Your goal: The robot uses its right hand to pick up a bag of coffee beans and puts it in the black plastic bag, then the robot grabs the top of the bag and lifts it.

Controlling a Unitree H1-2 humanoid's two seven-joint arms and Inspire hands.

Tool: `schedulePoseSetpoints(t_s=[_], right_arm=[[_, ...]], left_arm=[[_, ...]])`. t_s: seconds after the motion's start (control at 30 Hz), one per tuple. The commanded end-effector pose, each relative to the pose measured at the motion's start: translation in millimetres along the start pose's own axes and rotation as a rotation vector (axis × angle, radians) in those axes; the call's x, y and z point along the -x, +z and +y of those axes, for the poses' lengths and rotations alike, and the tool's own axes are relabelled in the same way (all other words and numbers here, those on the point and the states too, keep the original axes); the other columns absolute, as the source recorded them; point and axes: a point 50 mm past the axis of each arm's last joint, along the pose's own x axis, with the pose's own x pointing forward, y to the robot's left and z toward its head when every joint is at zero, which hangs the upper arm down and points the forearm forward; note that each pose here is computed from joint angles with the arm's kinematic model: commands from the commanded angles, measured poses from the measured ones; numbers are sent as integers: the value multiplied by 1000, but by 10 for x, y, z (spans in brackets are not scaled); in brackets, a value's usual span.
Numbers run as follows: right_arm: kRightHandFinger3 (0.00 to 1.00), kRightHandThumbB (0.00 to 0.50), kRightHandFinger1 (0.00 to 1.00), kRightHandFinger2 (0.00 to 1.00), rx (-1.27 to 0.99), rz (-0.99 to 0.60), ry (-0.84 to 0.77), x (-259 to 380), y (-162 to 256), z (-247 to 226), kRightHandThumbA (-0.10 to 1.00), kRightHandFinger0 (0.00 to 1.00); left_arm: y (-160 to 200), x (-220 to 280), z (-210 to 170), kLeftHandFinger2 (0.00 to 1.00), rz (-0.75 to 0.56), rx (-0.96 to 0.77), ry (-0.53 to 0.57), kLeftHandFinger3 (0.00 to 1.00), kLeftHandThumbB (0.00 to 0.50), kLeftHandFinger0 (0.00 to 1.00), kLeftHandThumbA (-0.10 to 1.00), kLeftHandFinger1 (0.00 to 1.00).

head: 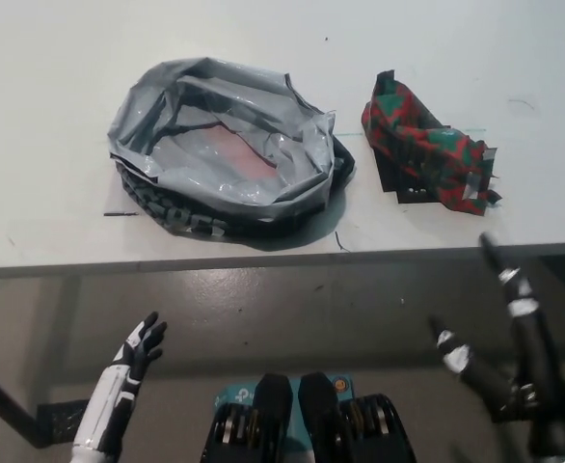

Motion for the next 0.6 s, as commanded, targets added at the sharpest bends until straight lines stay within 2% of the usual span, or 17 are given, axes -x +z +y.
schedulePoseSetpoints(t_s=[0.0,0.07,0.1,0.13,0.17,0.2,0.27,0.3,0.33,0.4,0.43,0.57], right_arm=[[1000,171,1000,1000,134,-162,-65,-571,638,-473,707,1000],[1000,212,1000,1000,216,-171,-33,-838,809,-626,831,1000],[1000,217,1000,1000,236,-169,-20,-899,845,-656,843,1000],[1000,258,1000,1000,266,-149,-6,-1005,885,-701,883,1000],[1000,272,1000,1000,296,-126,7,-1109,925,-747,887,1000],[1000,263,1000,1000,321,-121,20,-1189,958,-776,864,1000],[1000,289,1000,1000,360,-120,30,-1384,1052,-836,815,1000],[1000,298,1000,1000,394,-115,43,-1517,1119,-868,827,1000],[1000,314,1000,1000,486,-94,81,-1748,1211,-922,892,1000],[1000,362,1000,1000,593,-49,146,-2029,1271,-969,959,1000],[1000,370,1000,1000,614,-38,162,-2087,1283,-977,972,1000],[1000,456,1000,1000,715,45,254,-2634,1330,-893,919,1000]], left_arm=[[251,-97,-114,1000,-108,-18,-42,1000,305,1000,1000,1000],[211,-91,-127,1000,-103,-18,-45,1000,313,1000,1000,1000],[200,-84,-126,1000,-101,-19,-45,1000,313,1000,1000,1000],[188,-83,-125,1000,-96,-21,-44,1000,313,1000,1000,1000],[175,-72,-134,1000,-90,-23,-42,1000,312,1000,1000,1000],[165,-67,-136,1000,-87,-22,-40,1000,307,1000,1000,1000],[146,-63,-125,1000,-81,-34,-43,1000,304,1000,1000,1000],[137,-56,-118,1000,-79,-43,-46,1000,295,1000,1000,1000],[121,-62,-118,1000,-82,-56,-55,1000,276,1000,1000,1000],[95,-43,-134,1000,-77,-58,-65,1000,275,1000,1000,1000],[91,-39,-137,1000,-76,-56,-66,1000,276,1000,1000,1000],[92,-17,-136,1000,-73,-67,-77,1000,254,1000,1000,1000]])
